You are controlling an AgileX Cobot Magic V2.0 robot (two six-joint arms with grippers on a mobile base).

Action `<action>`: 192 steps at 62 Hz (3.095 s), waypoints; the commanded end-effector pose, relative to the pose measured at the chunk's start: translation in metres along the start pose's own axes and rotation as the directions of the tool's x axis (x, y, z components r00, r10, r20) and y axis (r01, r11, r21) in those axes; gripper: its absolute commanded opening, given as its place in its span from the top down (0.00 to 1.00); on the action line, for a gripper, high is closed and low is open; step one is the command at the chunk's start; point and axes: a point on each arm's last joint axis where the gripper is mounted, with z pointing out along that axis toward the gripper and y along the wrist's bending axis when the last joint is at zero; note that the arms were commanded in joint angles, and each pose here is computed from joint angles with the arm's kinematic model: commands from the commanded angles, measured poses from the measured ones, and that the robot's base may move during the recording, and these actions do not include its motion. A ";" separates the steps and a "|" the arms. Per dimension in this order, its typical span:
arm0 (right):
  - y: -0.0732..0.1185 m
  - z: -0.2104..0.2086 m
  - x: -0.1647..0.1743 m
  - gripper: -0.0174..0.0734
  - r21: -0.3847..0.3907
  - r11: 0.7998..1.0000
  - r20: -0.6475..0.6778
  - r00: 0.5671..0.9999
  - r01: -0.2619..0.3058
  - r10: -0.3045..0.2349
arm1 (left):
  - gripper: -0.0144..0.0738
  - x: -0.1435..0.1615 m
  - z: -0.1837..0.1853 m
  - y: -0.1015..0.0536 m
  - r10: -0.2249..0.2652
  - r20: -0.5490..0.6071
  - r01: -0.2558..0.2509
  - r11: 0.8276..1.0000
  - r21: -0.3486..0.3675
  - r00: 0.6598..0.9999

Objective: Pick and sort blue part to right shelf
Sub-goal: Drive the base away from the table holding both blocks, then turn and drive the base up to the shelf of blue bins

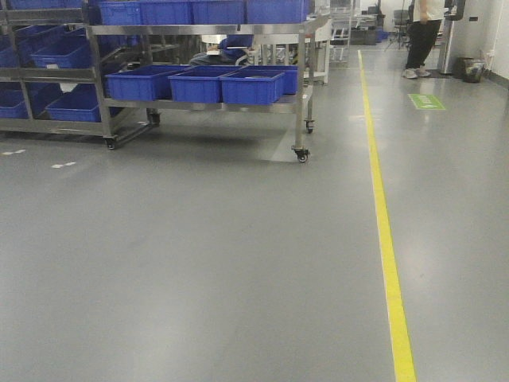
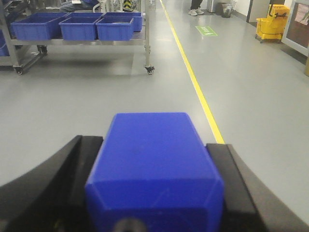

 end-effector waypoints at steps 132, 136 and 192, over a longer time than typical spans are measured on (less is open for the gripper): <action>0.001 -0.002 -0.018 0.53 -0.012 0.999 0.111 0.993 0.030 -0.029 | 0.46 -0.016 -0.008 -0.001 -0.001 0.129 -0.001 1.000 0.019 0.992; 0.001 -0.002 -0.018 0.53 -0.012 0.999 0.111 0.993 0.030 -0.029 | 0.46 -0.016 -0.008 -0.001 -0.001 0.129 -0.001 1.000 0.019 0.992; 0.001 -0.002 -0.018 0.53 -0.012 0.999 0.111 0.993 0.030 -0.029 | 0.46 -0.016 -0.008 -0.001 -0.001 0.129 -0.001 1.000 0.019 0.992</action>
